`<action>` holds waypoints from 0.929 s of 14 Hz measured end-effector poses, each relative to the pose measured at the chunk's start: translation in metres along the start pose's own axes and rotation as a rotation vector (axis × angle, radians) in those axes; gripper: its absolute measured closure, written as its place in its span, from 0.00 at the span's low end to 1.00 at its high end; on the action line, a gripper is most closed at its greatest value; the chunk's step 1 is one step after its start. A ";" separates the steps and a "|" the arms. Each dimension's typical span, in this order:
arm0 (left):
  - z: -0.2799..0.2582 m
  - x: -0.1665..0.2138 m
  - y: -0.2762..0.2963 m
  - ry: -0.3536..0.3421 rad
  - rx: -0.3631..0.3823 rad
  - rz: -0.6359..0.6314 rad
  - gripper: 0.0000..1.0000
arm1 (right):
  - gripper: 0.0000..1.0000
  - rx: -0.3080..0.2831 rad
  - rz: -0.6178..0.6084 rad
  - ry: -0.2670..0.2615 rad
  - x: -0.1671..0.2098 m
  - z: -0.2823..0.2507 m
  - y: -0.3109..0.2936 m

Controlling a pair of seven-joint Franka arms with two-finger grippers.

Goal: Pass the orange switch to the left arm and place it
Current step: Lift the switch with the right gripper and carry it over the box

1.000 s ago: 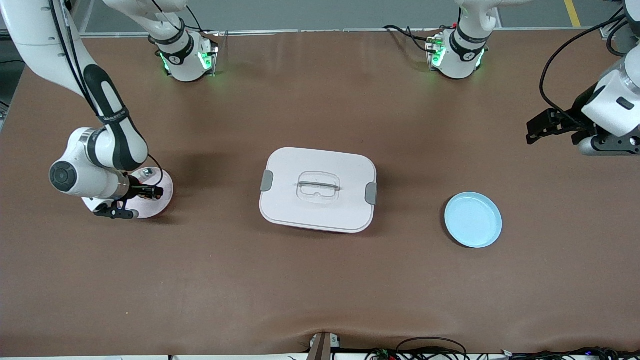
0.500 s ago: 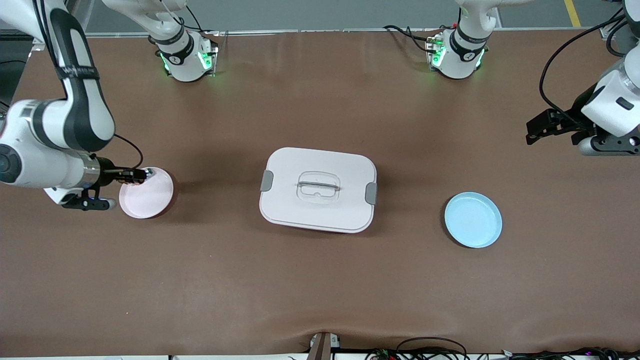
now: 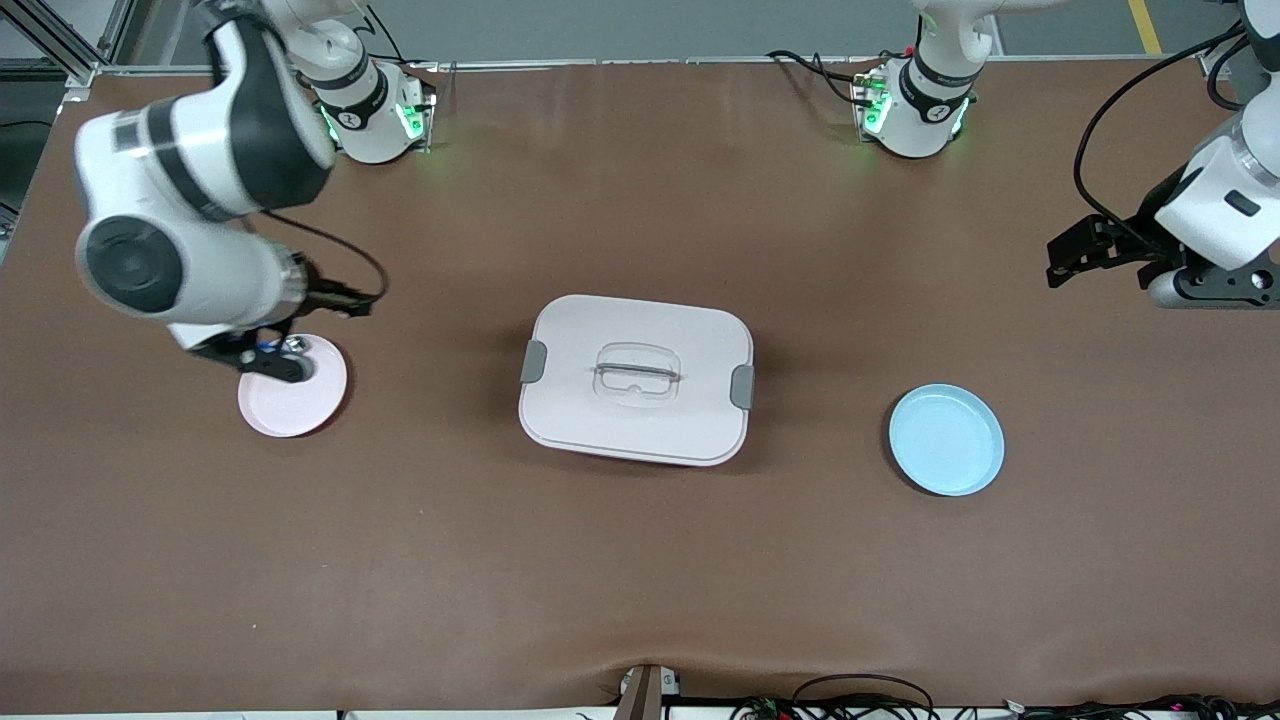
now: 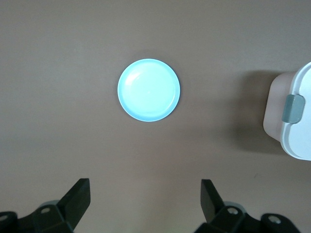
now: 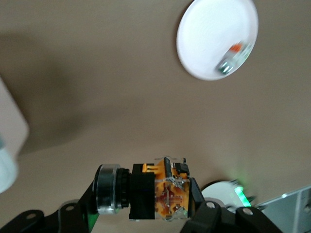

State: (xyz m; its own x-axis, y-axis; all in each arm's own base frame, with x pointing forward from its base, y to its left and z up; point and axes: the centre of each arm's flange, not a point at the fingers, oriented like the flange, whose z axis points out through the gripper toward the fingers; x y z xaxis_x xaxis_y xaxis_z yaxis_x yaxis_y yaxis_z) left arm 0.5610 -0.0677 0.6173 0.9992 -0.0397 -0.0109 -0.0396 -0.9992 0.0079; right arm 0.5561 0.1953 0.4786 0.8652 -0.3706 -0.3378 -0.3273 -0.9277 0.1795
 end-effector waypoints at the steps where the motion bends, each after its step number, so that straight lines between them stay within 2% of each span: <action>1: -0.001 -0.001 0.006 0.000 -0.017 0.008 0.00 | 0.27 0.042 0.053 -0.024 -0.020 -0.004 -0.025; 3: 0.000 -0.002 0.020 -0.004 -0.045 0.029 0.00 | 0.27 0.136 0.140 -0.098 -0.050 -0.012 -0.060; 7: -0.001 -0.008 0.053 -0.009 -0.078 0.097 0.00 | 0.27 0.351 0.271 -0.198 -0.074 -0.020 -0.124; 11: -0.003 -0.013 0.077 -0.023 -0.220 0.160 0.00 | 0.27 0.581 0.436 -0.327 -0.101 -0.022 -0.195; 13: -0.006 -0.016 0.093 -0.028 -0.294 0.176 0.00 | 0.27 0.676 0.513 -0.408 -0.114 -0.028 -0.223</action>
State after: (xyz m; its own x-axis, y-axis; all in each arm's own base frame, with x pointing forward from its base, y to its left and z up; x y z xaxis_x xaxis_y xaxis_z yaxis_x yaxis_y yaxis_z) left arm 0.5413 -0.1604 0.6237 0.9765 -0.2153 -0.0114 -0.2021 -0.9323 0.3001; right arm 0.5411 0.4455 0.5028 0.3964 -0.6096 -0.6865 -0.8932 -0.4289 -0.1349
